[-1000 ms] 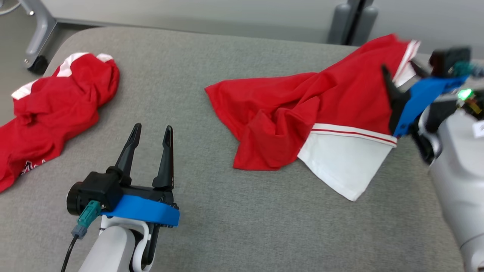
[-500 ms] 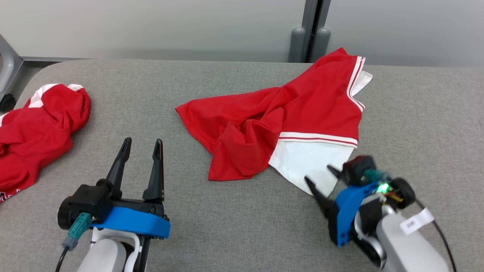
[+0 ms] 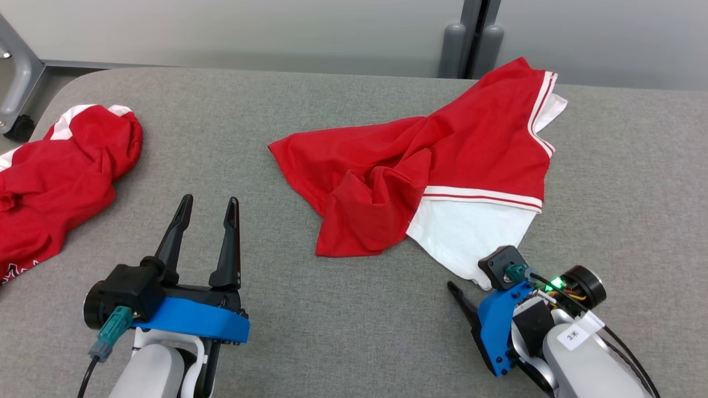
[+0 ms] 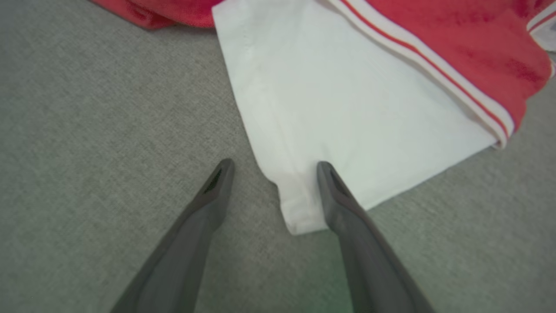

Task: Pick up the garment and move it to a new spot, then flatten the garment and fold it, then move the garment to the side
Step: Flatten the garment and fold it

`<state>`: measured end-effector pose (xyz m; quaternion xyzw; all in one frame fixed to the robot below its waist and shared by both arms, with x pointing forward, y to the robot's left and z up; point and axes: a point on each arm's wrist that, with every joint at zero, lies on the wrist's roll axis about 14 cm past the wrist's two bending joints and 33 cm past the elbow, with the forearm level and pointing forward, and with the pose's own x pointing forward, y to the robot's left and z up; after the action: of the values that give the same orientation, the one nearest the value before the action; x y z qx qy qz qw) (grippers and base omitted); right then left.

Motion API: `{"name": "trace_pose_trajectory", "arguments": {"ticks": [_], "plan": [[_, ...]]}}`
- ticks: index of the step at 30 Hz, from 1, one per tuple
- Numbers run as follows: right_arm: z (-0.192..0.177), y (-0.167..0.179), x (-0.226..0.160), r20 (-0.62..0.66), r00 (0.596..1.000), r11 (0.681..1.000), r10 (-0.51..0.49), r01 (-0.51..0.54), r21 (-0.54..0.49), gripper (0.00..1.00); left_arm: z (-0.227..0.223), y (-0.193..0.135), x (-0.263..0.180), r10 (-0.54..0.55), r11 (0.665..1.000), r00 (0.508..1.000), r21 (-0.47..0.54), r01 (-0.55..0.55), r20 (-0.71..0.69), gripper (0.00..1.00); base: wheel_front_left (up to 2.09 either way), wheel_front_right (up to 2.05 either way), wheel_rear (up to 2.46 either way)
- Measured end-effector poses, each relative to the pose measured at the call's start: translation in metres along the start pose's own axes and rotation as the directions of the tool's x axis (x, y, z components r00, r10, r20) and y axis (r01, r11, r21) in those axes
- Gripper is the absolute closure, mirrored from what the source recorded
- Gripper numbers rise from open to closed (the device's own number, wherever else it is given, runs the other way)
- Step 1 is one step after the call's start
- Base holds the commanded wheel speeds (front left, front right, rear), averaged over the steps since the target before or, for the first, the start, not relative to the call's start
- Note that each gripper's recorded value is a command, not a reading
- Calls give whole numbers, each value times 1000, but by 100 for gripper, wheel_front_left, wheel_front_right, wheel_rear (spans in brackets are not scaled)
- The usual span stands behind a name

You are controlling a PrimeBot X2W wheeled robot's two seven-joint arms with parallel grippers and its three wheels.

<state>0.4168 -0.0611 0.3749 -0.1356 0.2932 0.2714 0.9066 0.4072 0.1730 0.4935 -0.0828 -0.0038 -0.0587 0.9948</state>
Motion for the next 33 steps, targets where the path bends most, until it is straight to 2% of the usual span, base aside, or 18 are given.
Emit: {"name": "trace_pose_trajectory", "arguments": {"ticks": [3,4,5,6,12,16,21,26,29,31,32,33], "plan": [[0,-3,7,-18,1000,1000,2,-2,-18,0,-2,3,0,8,1000,1000,0,-8,-7,0,0,0,0],[0,-4,9,-22,1000,1000,0,-1,-18,5,-3,4,0,10,1000,1000,1,-10,-9,0,0,0,0],[1,-6,11,-20,1000,1000,-4,3,-16,71,-3,4,0,12,1000,1000,1,-12,-10,0,0,0,0],[2,-8,12,-20,1000,1000,-9,9,-15,100,-3,5,0,13,1000,1000,0,-13,-10,0,0,0,0],[1,-44,0,11,993,992,-117,116,42,100,1,6,2,14,1000,1000,6,-14,1,0,0,0,0],[-4,-69,-25,52,975,972,-215,208,110,100,2,2,4,5,1000,1000,3,-5,6,0,0,0,0],[-21,-105,-70,62,928,919,-367,351,181,100,3,-7,9,-17,1000,1000,-1,17,9,0,0,0,0],[-36,-129,-113,41,867,844,-496,472,254,100,1,-11,12,-34,999,999,6,34,3,0,0,0,0],[-53,-126,-126,-8,852,811,-524,501,300,100,1,-13,13,-40,999,999,1,40,4,0,0,0,0],[-60,-122,-131,-24,849,800,-528,507,320,100,0,-12,13,-37,999,999,3,37,2,0,0,0,0],[-59,-119,-131,-22,850,798,-526,502,334,0,0,-12,12,-35,999,999,3,35,0,0,0,0,0],[-58,-116,-131,-16,853,796,-521,493,351,0,-1,-12,12,-35,999,999,4,35,-1,0,0,0,0]]}}
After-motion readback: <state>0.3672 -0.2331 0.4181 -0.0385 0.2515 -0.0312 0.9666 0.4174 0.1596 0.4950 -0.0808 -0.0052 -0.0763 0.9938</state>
